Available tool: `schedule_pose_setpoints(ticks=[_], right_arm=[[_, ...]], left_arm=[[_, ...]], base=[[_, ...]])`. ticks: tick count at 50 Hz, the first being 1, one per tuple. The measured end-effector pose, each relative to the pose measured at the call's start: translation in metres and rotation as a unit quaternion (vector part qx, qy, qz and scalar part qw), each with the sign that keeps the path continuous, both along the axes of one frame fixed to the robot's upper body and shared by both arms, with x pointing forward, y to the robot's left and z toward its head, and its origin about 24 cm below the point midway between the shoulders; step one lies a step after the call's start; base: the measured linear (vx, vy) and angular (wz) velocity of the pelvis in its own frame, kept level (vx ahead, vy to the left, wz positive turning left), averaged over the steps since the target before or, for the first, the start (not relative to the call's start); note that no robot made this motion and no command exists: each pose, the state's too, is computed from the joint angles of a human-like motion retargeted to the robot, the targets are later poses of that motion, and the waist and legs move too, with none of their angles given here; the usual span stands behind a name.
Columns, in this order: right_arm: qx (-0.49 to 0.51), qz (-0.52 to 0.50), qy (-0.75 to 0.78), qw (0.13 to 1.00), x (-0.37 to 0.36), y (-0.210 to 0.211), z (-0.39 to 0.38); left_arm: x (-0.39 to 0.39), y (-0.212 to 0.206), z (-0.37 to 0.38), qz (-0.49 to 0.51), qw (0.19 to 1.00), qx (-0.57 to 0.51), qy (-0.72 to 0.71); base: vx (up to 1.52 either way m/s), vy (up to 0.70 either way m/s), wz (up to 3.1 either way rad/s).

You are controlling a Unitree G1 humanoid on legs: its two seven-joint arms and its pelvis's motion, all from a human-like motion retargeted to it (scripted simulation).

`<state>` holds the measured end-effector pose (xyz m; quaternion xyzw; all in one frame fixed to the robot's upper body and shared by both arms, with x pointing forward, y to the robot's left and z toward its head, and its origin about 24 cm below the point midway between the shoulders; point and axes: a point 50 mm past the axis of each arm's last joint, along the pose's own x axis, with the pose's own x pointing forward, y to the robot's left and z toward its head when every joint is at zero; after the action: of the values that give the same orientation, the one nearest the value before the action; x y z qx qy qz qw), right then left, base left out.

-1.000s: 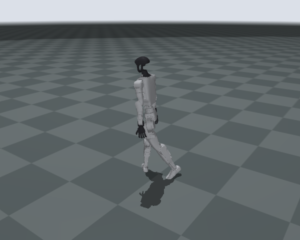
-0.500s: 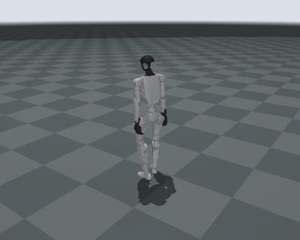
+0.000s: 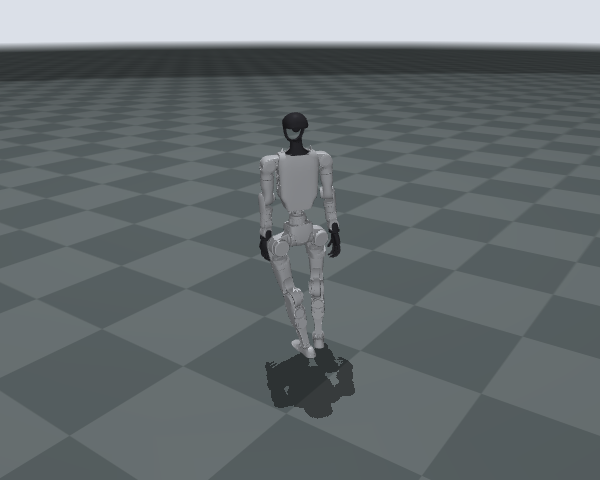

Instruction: Upper body actions

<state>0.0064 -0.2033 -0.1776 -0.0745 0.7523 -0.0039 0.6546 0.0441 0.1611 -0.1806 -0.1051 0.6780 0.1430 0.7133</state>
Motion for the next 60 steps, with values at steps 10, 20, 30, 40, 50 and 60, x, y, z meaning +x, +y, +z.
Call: schedule_pose_setpoints(ticks=[10,20,30,40,50,60], right_arm=[[0.023,0.049,-0.047,0.997,0.027,0.011,-0.001],[0.011,0.058,-0.053,0.997,0.030,0.008,-0.001],[-0.008,0.024,0.000,1.000,-0.004,0.000,0.000],[-0.011,-0.019,-0.002,1.000,-0.009,0.000,0.000],[-0.014,0.021,-0.065,0.998,0.033,-0.014,0.003],[-0.030,0.024,-0.090,0.995,0.037,-0.020,0.004]], left_arm=[[-0.015,0.003,0.000,-0.036,0.999,0.004,0.029],[-0.026,-0.001,-0.001,-0.032,0.999,-0.007,0.041],[-0.001,0.004,0.001,-0.046,0.999,0.007,0.013],[0.019,0.018,0.004,-0.111,0.993,0.031,-0.007],[0.035,-0.002,0.005,-0.020,0.999,0.006,-0.040],[0.023,0.000,0.003,0.016,0.999,0.039,-0.026]], base=[[0.00,0.03,-0.13],[-0.01,0.00,0.05],[-0.03,-0.10,1.14],[-0.06,-0.14,1.84],[-0.35,-0.01,1.21],[-0.35,0.03,2.31]])
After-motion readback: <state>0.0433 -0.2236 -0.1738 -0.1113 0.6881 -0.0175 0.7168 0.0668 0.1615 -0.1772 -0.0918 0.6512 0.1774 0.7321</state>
